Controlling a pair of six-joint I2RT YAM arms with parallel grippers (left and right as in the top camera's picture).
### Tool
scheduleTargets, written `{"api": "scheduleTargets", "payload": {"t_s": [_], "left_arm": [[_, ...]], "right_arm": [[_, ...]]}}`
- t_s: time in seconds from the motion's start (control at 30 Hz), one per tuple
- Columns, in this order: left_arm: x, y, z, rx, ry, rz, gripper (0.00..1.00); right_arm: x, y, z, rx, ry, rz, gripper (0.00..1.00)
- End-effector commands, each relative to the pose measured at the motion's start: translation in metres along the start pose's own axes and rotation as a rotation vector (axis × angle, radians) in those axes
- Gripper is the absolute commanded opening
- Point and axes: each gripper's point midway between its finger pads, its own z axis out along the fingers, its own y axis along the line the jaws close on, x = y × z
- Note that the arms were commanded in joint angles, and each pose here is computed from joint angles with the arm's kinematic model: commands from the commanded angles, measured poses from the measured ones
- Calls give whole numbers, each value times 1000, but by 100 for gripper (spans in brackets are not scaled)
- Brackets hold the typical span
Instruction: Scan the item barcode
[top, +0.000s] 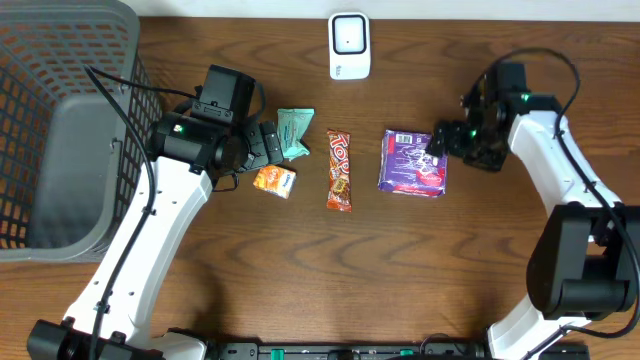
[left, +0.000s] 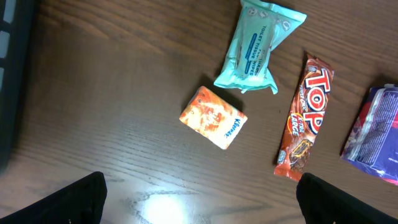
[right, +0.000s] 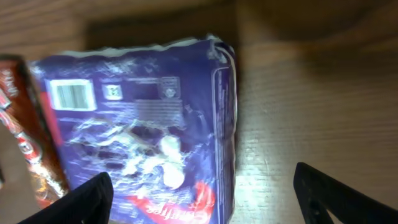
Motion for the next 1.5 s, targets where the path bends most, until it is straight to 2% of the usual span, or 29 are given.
{"api": "scheduleTargets", "payload": {"t_s": [0.0,0.2,0.23,0.3,0.33,0.37,0.4,0.57,0.63,0.7,0.9,1.07,1.23,1.47], "left_arm": [[-3,1,-1,-8,-6,7,98],[-3,1,-1,-8,-6,7,98],[-3,1,-1,-8,-6,7,98],[-3,1,-1,-8,-6,7,98],[-3,1,-1,-8,-6,7,98],[-3,1,-1,-8,-6,7,98],[-3,1,-1,-8,-6,7,98],[-3,1,-1,-8,-6,7,98],[-3,1,-1,-8,-6,7,98],[-3,1,-1,-8,-6,7,98],[-3,1,-1,-8,-6,7,98],[-3,1,-1,-8,-6,7,98],[-3,1,-1,-8,-6,7,98],[-3,1,-1,-8,-6,7,98]], "right_arm": [[16,0,19,-84,39,13,86],[20,5,42,-207,-12,6,79],[20,8,44,-228,-21,0,77],[21,12,48,-260,-36,-13,65],[21,12,50,-260,-41,-11,52],[22,11,51,-258,-40,-11,31],[21,10,51,-256,-42,-10,1],[12,13,37,-252,-53,2,1],[2,9,23,-191,-63,5,1],[-9,1,4,-86,-83,3,1],[-42,-29,-81,427,-224,47,1],[-41,-34,-131,770,-390,127,1],[-30,-23,-125,890,-429,103,1],[-12,-8,-64,931,-321,10,1]]}}
